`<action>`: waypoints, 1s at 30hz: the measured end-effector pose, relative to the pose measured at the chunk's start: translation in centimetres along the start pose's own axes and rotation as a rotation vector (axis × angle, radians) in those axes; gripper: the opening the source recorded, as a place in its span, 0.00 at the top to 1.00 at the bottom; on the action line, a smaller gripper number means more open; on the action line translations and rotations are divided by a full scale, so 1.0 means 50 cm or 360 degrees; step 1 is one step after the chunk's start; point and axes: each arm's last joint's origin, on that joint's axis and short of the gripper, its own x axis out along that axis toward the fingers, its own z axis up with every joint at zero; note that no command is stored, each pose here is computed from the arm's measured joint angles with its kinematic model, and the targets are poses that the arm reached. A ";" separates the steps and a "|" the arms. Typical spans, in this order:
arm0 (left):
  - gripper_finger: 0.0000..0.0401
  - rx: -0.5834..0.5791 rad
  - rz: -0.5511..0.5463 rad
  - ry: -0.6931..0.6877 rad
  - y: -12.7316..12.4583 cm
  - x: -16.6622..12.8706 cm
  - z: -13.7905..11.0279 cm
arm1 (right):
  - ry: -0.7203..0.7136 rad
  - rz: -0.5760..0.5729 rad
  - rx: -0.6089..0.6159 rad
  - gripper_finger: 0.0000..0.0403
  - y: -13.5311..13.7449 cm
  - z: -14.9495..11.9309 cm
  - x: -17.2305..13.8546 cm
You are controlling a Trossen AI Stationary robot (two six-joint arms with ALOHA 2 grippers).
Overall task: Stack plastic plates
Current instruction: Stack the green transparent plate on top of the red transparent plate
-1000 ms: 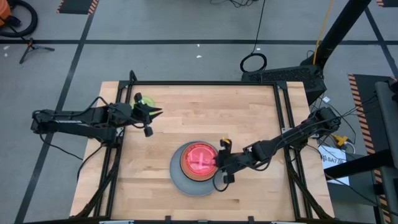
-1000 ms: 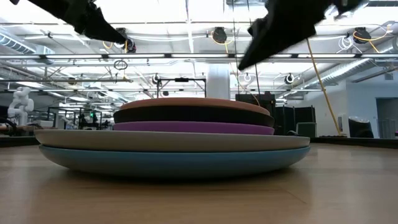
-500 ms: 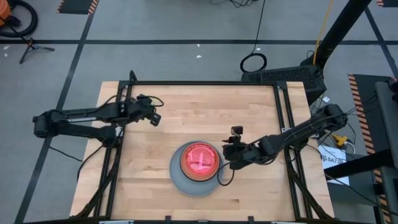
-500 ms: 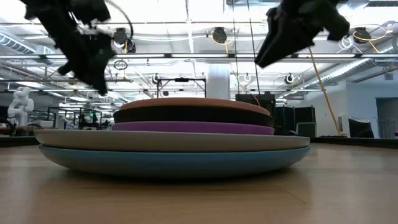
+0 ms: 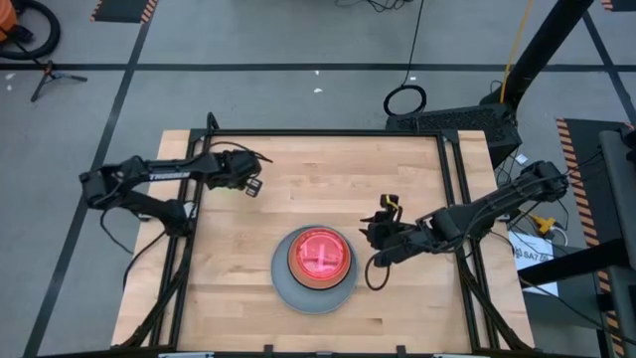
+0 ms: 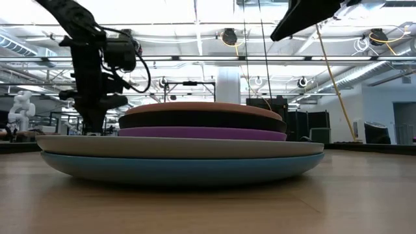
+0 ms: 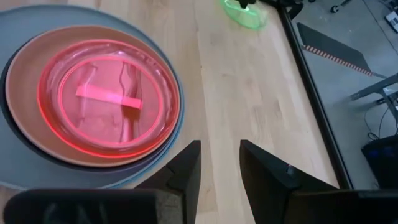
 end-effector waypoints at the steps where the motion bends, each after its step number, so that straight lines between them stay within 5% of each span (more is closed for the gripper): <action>1: 0.83 0.0002 0.0007 0.0008 -0.003 0.004 0.003 | 0.0006 0.0002 -0.0003 0.75 0.000 -0.001 0.000; 30: 0.83 0.0003 0.0037 0.0056 -0.017 0.027 0.010 | 0.0038 0.0004 -0.0006 0.75 0.000 -0.006 0.000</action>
